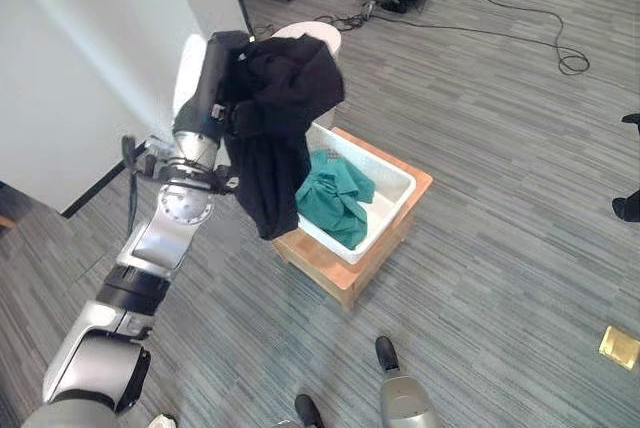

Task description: Pick up bed clothes into laundry basket.

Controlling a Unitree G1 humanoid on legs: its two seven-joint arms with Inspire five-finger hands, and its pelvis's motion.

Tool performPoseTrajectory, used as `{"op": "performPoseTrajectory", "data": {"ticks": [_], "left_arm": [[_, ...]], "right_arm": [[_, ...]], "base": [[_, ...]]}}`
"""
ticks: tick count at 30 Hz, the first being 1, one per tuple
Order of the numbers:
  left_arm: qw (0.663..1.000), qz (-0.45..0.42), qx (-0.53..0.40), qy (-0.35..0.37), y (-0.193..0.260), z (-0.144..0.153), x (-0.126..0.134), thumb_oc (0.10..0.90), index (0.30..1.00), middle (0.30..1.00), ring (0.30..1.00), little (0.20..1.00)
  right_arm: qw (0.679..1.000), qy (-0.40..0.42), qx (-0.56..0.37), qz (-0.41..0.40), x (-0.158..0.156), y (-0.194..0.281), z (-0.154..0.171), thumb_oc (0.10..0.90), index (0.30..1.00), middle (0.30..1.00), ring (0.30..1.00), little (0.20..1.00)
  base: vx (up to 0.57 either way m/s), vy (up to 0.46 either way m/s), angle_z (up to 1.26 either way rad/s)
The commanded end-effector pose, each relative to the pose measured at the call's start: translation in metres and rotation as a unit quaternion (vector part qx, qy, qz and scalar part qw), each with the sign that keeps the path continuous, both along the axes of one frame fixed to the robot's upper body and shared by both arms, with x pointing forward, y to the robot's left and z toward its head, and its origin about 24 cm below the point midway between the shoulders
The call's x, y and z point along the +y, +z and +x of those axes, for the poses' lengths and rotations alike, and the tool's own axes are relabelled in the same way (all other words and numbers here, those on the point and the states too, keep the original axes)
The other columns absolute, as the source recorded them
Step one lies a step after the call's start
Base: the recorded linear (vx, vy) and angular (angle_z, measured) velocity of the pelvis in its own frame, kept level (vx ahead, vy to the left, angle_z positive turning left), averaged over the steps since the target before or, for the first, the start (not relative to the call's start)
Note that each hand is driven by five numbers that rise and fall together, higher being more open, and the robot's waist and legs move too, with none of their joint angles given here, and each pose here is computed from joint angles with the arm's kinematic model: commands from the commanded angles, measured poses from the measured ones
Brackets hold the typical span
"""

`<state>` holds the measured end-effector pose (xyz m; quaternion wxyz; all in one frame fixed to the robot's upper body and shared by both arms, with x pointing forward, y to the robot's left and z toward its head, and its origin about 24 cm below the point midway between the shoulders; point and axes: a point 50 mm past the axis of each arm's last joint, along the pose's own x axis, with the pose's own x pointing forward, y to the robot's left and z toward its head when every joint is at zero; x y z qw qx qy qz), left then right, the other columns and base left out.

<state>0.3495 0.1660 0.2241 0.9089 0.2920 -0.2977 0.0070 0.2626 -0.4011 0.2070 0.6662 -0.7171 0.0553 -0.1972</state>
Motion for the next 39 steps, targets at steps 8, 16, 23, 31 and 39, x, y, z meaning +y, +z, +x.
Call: {"op": "performPoseTrajectory", "data": {"ticks": [8,16,23,31,39], "left_arm": [[0.971,0.004,-0.238,0.016,0.154,-0.01,-0.014,0.4,0.3,0.3,0.3,0.3],[0.951,0.024,-0.306,0.032,0.204,-0.028,-0.024,0.4,0.3,0.3,0.3,0.3],[0.972,0.008,-0.228,0.06,0.177,-0.001,-0.01,0.4,0.3,0.3,0.3,0.3],[0.974,0.04,-0.18,0.132,0.163,0.017,0.013,0.4,0.3,0.3,0.3,0.3],[0.953,0.114,-0.209,0.185,0.169,0.015,0.011,0.4,0.3,0.3,0.3,0.3]], "right_arm": [[0.984,0.079,-0.142,-0.075,0.033,0.095,0.002,0.8,0.9,0.9,0.9,0.9],[0.98,0.075,-0.17,-0.072,0.033,0.108,-0.004,0.8,0.9,0.9,0.9,0.9],[0.978,0.058,-0.193,-0.044,0.021,0.113,-0.017,0.8,0.9,0.9,0.9,0.9],[0.974,0.062,-0.216,-0.033,0.024,0.112,-0.017,0.8,0.9,0.9,0.9,0.9],[0.973,0.056,-0.224,-0.016,0.019,0.099,-0.017,0.8,0.9,0.9,0.9,0.9]], "base": [[0.02,0.015,-0.09],[-0.01,0.012,-0.1],[-0.04,0.001,0.0],[-0.1,-0.011,0.0],[-0.05,-0.021,0.0]]}}
